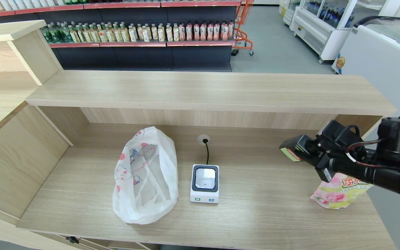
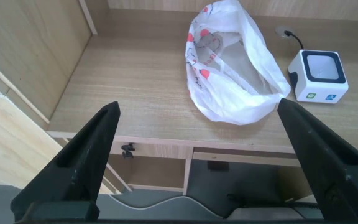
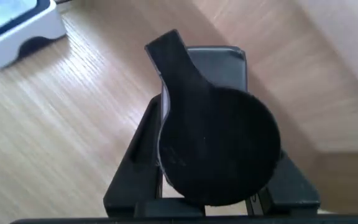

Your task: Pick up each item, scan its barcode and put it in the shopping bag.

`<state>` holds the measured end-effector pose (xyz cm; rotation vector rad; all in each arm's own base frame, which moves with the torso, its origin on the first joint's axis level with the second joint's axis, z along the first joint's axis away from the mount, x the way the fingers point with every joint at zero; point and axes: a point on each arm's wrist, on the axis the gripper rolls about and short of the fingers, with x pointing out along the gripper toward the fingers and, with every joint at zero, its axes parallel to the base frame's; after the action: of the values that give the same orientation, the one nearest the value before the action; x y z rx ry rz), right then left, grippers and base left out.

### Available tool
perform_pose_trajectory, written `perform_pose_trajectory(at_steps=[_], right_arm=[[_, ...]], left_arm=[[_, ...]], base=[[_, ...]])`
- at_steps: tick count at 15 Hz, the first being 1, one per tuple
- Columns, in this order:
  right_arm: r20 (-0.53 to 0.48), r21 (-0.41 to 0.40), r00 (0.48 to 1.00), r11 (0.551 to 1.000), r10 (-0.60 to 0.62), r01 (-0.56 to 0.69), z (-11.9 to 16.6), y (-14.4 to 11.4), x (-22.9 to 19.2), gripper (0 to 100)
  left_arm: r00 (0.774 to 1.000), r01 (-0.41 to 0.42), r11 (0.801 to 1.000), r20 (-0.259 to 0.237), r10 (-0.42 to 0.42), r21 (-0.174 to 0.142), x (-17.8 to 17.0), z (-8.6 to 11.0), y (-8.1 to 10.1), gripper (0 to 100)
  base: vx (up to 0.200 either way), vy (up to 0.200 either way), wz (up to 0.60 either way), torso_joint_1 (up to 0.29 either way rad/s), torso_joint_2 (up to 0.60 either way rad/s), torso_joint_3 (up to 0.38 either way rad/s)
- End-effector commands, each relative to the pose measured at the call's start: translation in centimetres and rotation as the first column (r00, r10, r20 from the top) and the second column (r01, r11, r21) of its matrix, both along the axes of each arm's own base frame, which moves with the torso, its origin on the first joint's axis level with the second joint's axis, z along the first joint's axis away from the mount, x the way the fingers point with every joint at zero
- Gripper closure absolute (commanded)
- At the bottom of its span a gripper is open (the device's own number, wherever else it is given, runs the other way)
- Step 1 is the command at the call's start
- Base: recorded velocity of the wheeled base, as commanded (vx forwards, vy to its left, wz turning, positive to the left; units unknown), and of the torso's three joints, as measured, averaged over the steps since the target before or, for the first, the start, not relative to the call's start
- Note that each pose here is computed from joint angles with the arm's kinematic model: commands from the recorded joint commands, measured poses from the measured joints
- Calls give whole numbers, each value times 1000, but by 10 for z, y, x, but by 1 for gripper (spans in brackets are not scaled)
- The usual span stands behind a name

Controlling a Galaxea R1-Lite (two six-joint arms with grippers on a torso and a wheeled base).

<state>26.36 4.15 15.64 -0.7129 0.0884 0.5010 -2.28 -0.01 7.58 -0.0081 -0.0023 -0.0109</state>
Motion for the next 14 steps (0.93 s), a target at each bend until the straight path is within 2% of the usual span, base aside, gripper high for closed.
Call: perform_pose_trajectory(at_steps=[1,2,3,4,5,6,7,8,9,10,11,12,14], right_arm=[[118,-77,990,995,77,-68,11,-3,-15,100],[177,-148,964,974,199,-174,13,-1,-17,100],[226,-223,917,934,327,-278,14,1,-18,100],[252,-285,880,900,403,-330,13,2,-19,100],[317,-459,762,794,565,-398,12,0,-20,100],[351,-569,649,704,674,-424,11,-1,-20,100],[375,-660,519,614,768,-432,8,0,-19,100],[385,-723,404,543,830,-427,2,3,-16,100],[393,-776,301,488,869,-398,-2,6,-14,100],[393,-804,242,459,887,-378,-5,9,-14,100],[388,-830,157,418,908,-368,-11,16,-13,100],[376,-858,51,368,925,-357,-21,27,-14,100],[360,-875,-67,312,931,-370,-33,51,-17,100]], left_arm=[[1000,0,1000,1,0,0,0,0,0,0],[1000,0,1000,1,0,-1,0,0,0,0],[1000,0,1000,1,0,0,0,0,0,0],[1000,0,1000,1,0,0,0,0,0,0],[1000,0,1000,1,0,-1,0,0,0,0],[1000,0,1000,1,0,0,0,0,0,0],[1000,0,1000,1,0,-1,0,0,0,0],[1000,0,1000,1,0,-1,0,0,0,0],[1000,0,1000,1,0,0,0,0,0,0],[1000,0,1000,1,0,-1,0,0,0,0],[1000,0,1000,1,0,0,0,0,0,0],[1000,0,1000,1,0,0,0,0,0,0],[1000,0,1000,1,0,0,0,0,0,0]], base=[[0,0,0,0,0,0],[0,0,0,0,0,0],[0,0,0,0,0,0],[0,0,0,0,0,0],[0,0,0,0,0,0],[0,0,0,0,0,0],[0,0,0,0,0,0],[0,0,0,0,0,0],[0,0,0,0,0,0],[0,0,0,0,0,0],[0,0,0,0,0,0],[0,0,0,0,0,0],[0,0,0,0,0,0]])
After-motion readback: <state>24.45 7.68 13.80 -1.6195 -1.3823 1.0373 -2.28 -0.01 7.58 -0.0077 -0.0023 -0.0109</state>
